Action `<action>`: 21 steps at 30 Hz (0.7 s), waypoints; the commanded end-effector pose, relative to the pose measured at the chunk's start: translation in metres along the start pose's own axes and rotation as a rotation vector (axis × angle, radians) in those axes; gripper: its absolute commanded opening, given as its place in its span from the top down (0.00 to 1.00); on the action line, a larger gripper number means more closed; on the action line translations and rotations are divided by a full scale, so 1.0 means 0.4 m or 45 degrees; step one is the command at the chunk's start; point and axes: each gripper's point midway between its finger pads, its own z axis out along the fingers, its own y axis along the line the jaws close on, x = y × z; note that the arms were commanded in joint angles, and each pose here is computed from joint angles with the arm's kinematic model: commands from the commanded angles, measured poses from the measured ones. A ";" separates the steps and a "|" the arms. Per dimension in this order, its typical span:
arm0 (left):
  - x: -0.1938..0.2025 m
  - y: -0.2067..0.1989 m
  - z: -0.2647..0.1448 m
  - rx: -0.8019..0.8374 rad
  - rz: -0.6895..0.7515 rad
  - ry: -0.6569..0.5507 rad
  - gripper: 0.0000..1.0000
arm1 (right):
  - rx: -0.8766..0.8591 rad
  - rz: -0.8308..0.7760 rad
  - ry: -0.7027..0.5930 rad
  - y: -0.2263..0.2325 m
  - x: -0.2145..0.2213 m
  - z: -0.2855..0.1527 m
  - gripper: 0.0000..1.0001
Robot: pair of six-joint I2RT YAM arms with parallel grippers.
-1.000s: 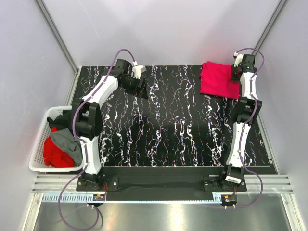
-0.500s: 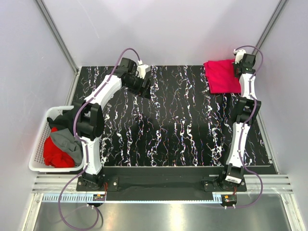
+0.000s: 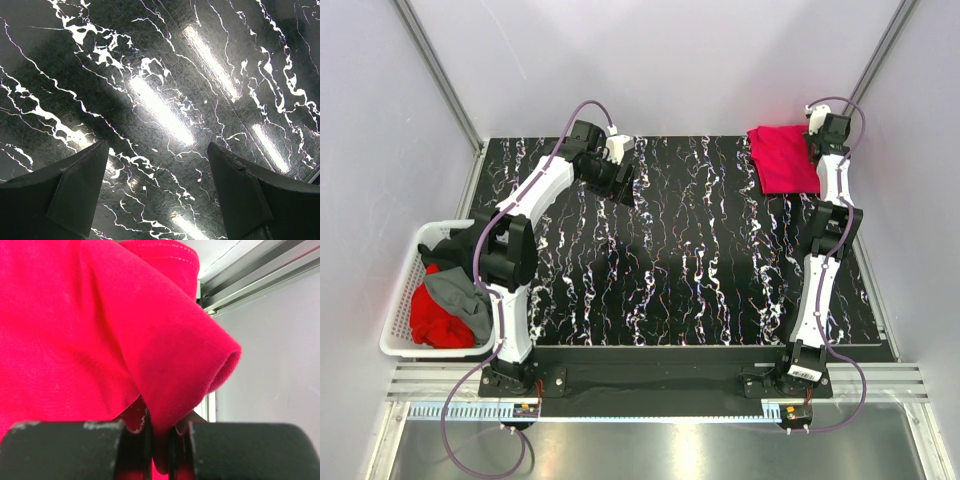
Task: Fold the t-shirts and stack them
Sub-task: Neatly place the folded tshirt to the corner
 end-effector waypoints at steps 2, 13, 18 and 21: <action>-0.040 -0.001 -0.005 -0.005 0.051 -0.048 0.14 | 0.102 -0.005 -0.067 -0.062 -0.043 -0.010 1.00; -0.046 -0.010 -0.005 0.005 0.057 -0.054 0.14 | 0.270 0.097 -0.138 -0.146 -0.148 -0.099 0.15; -0.054 -0.023 -0.008 0.029 0.064 -0.069 0.14 | 0.304 0.193 -0.294 -0.206 -0.310 -0.243 0.00; -0.063 -0.030 -0.017 0.037 0.075 -0.084 0.14 | 0.207 0.257 -0.390 -0.194 -0.398 -0.352 0.00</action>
